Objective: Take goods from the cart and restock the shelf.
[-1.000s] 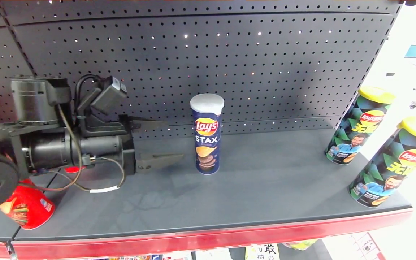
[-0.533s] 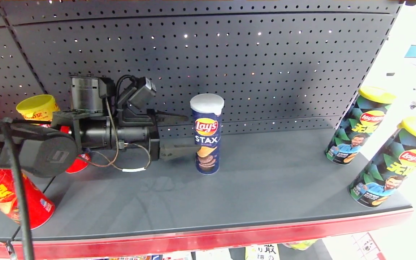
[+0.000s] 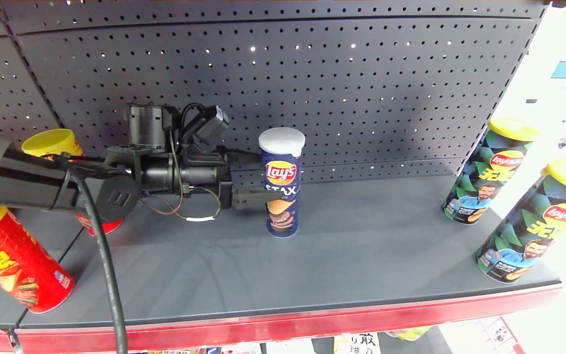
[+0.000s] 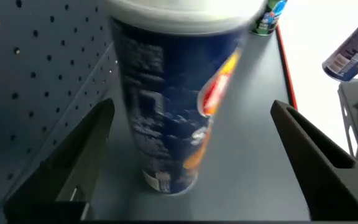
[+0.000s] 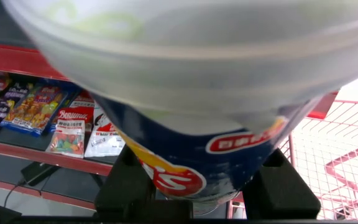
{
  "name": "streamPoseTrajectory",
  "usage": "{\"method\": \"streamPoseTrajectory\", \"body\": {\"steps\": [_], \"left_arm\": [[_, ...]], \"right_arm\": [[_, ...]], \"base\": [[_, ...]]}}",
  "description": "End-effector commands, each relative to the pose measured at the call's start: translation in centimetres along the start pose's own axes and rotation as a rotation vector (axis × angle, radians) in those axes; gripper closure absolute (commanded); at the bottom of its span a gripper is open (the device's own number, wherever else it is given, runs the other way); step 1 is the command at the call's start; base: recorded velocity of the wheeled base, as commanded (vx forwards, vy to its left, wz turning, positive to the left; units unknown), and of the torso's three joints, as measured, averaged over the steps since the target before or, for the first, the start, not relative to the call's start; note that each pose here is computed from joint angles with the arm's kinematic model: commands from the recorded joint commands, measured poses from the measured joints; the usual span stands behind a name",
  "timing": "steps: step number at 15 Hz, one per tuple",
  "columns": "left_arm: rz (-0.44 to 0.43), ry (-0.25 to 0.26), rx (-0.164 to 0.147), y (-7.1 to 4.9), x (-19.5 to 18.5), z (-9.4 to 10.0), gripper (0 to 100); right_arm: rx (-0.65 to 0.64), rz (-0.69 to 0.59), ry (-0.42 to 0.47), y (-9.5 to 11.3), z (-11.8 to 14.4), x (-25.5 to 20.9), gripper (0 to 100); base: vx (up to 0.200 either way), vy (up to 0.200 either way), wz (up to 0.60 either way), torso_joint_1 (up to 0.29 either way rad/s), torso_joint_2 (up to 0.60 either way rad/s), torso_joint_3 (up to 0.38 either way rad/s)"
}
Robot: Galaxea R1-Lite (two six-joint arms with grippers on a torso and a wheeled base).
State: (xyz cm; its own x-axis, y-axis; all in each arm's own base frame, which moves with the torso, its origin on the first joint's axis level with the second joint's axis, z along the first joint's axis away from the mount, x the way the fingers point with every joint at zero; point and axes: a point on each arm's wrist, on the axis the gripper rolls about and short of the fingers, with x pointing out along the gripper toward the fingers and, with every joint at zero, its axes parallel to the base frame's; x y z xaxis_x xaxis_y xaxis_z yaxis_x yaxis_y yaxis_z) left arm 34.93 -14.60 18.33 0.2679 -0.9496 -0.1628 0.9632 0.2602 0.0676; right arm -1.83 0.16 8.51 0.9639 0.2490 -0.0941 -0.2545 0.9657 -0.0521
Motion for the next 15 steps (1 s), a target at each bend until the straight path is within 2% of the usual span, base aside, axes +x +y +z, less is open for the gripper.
{"method": "streamPoseTrajectory", "body": {"steps": [1,4,8,15], "left_arm": [[-0.001,-0.012,0.014,1.0,0.8,0.2,0],[-0.022,-0.017,-0.021,0.7,1.5,0.3,0],[-0.059,-0.031,-0.013,1.3,2.6,0.2,0],[-0.087,-0.030,-0.019,1.3,3.7,-0.1,0]], "right_arm": [[-0.001,0.001,0.001,0.0,0.0,0.0,100],[-0.001,0.001,0.001,0.0,0.0,0.0,100],[0.000,0.000,0.003,0.0,0.0,0.0,100],[0.000,0.000,0.003,0.0,0.0,0.0,100]], "base": [[0.000,0.000,0.00,0.000,0.00,0.000],[0.000,0.000,0.00,0.000,0.00,0.000],[0.000,0.000,0.00,0.000,0.00,0.000],[0.000,0.000,0.00,0.000,0.00,0.000]]}}
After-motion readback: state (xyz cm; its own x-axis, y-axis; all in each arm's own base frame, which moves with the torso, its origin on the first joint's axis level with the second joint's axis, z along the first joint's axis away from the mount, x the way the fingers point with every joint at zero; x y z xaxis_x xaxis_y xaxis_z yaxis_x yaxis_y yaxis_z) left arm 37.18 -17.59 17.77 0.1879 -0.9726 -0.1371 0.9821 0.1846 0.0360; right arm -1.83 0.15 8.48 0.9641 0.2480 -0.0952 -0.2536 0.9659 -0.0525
